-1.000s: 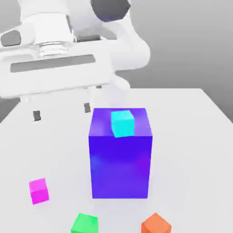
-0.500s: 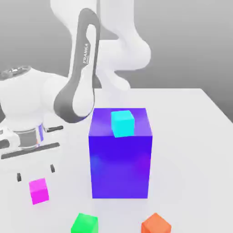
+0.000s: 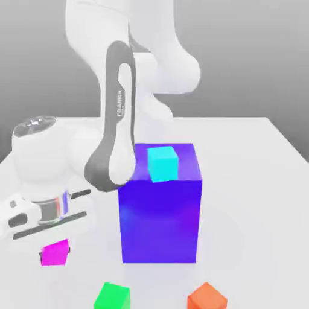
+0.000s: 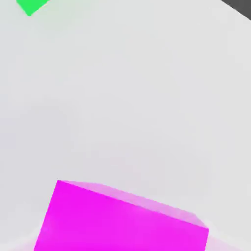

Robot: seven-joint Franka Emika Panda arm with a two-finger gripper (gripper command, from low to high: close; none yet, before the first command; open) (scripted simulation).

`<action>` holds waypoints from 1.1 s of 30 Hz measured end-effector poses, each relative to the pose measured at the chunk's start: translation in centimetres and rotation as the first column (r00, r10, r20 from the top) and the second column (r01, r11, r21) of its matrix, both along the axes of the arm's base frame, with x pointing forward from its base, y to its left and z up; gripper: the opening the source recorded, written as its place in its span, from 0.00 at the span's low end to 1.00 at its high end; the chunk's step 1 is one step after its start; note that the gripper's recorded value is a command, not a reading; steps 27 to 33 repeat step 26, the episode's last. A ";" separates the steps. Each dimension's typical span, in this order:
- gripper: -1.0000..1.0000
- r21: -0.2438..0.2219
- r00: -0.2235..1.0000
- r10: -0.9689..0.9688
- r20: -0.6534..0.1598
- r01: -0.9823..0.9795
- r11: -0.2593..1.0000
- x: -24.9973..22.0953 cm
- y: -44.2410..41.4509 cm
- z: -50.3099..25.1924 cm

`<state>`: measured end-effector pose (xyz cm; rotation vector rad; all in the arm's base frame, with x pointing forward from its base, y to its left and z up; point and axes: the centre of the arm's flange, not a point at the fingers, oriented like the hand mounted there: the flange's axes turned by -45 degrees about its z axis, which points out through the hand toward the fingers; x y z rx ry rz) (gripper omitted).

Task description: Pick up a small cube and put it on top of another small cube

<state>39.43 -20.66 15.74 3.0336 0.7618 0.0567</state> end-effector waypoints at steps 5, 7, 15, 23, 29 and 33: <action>0.00 0.002 0.997 -0.069 -0.036 0.069 0.998 -2.0 -2.3 2.5; 0.00 0.001 0.992 -0.120 -0.028 0.120 0.993 -2.1 -3.5 3.7; 0.00 0.002 0.967 0.254 -0.025 -0.254 0.967 9.3 7.7 8.4; 1.00 0.005 0.914 0.403 -0.039 -0.403 0.915 10.9 13.0 2.5; 1.00 0.005 0.914 0.403 -0.039 -0.403 0.915 10.9 13.0 2.5; 1.00 0.005 0.914 0.403 -0.039 -0.403 0.915 10.9 13.0 2.5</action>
